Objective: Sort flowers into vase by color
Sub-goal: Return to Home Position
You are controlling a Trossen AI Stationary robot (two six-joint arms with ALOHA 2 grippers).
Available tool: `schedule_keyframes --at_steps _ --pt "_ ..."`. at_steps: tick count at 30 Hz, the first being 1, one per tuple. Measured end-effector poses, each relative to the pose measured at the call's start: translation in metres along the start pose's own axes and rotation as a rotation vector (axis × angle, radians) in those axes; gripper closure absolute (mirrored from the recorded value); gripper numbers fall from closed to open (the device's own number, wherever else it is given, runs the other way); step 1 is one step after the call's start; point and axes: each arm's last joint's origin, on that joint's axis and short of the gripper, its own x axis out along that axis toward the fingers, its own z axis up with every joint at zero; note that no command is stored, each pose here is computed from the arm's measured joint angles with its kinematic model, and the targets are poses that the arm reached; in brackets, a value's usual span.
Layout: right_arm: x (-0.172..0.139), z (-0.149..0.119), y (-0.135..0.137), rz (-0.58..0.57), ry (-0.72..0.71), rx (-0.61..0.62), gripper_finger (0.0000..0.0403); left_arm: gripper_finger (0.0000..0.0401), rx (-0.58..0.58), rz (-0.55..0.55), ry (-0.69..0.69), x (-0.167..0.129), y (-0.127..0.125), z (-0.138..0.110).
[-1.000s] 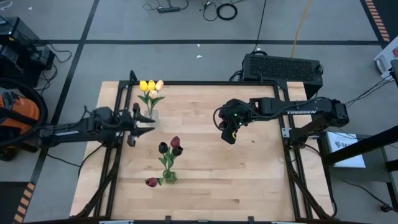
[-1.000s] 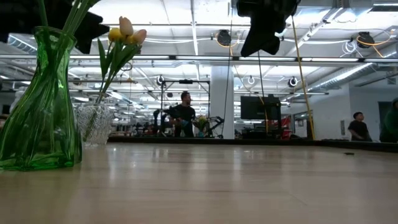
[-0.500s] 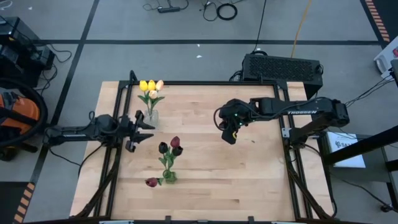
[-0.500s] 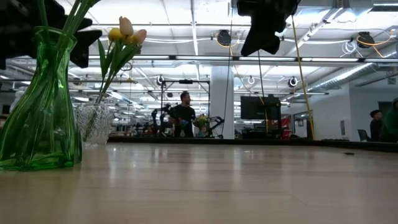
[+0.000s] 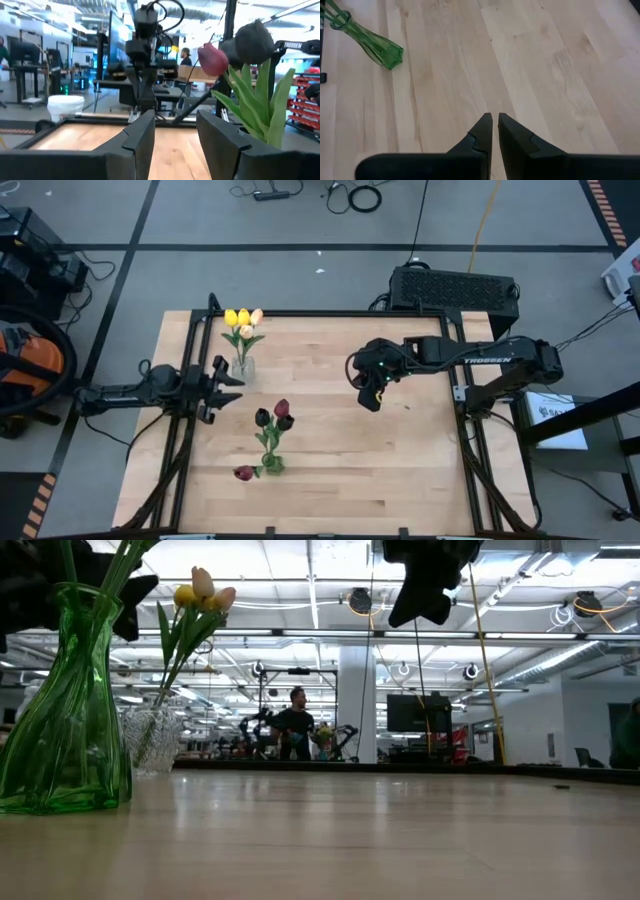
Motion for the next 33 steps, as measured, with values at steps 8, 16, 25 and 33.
schedule_keyframes --at_steps 8,16,25,33 --pt "0.0 0.0 0.0 0.0 0.0 -0.008 0.0378 0.0249 -0.016 0.013 0.159 -0.001 0.001 -0.015" --pt "0.0 0.0 0.0 0.0 -0.003 -0.028 0.0378 0.0249 0.019 0.061 0.234 -0.002 0.003 -0.022" --pt "0.0 0.006 0.002 0.012 -0.061 -0.115 0.0378 0.0249 0.019 0.064 0.236 -0.002 0.003 -0.022" --pt "0.013 -0.013 -0.004 0.028 -0.138 -0.105 0.0378 0.0249 0.019 0.064 0.236 -0.002 0.003 -0.022"
